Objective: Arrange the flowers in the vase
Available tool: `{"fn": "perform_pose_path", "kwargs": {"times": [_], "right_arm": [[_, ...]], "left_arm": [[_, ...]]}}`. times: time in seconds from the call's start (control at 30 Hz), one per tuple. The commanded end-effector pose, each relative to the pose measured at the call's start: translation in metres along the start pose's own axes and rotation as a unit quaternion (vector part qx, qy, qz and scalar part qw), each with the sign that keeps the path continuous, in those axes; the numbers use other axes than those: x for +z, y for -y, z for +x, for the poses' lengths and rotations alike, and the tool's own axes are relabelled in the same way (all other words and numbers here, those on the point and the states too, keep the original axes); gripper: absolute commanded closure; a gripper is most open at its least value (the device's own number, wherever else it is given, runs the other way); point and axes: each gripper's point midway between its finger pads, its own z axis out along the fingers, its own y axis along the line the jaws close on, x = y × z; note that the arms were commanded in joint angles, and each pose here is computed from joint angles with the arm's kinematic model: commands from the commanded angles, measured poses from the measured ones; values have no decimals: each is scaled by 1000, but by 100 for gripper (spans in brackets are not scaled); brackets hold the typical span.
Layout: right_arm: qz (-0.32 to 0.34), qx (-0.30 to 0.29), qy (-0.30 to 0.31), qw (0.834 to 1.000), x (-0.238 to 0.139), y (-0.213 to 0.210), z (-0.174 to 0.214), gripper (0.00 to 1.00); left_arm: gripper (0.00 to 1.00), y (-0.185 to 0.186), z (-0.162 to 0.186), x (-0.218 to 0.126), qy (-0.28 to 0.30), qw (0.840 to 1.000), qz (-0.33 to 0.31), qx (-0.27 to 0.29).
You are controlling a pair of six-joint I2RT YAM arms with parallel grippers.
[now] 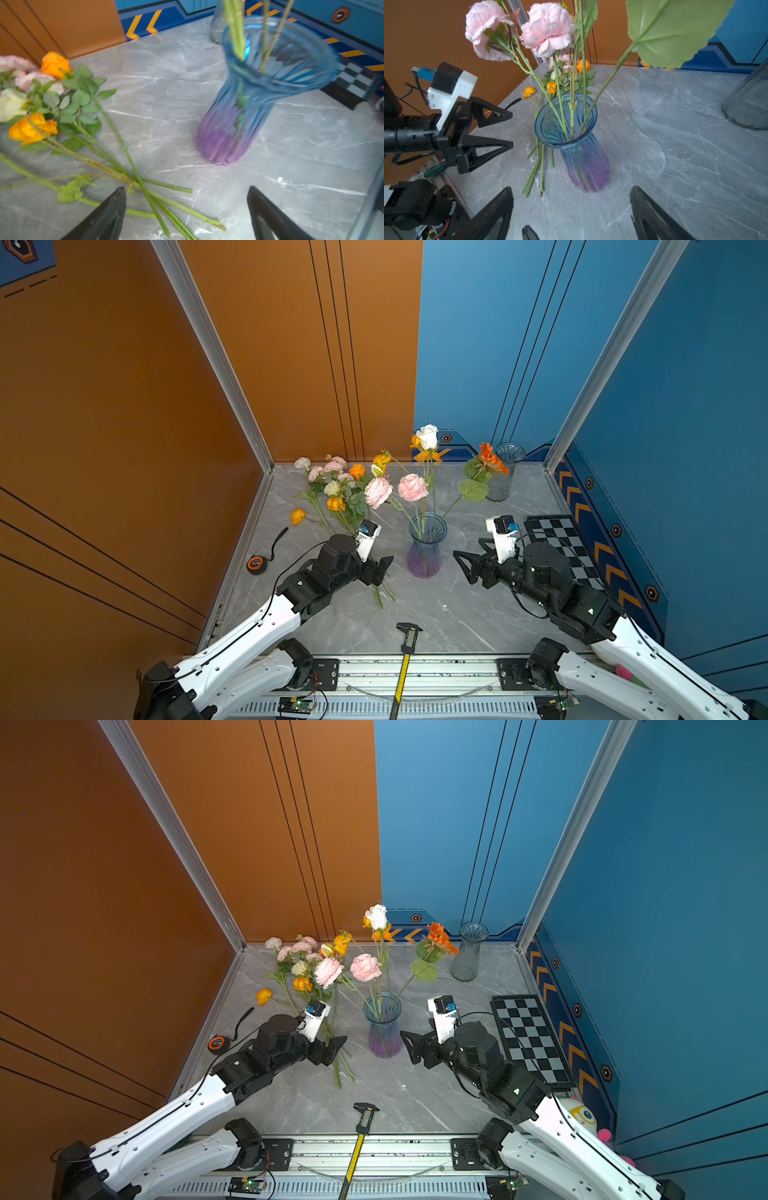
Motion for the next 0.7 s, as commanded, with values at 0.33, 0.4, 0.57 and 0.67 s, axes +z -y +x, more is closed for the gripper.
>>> {"fn": "perform_pose_path", "kwargs": {"times": [0.33,0.4,0.57,0.67], "right_arm": [[-23,-56,24,998,27,-46,37,0],[-30,-61,25,997,34,-54,35,0],[-26,-75,27,996,41,-57,30,0],[-29,-76,31,996,39,-55,28,0]], "left_arm": [[46,-81,8,89,-68,963,-82,-246],[50,-81,1,104,-75,962,-74,-251],[56,-85,4,125,-104,956,-90,-259],[58,-86,18,138,-139,951,-97,-260]]}}
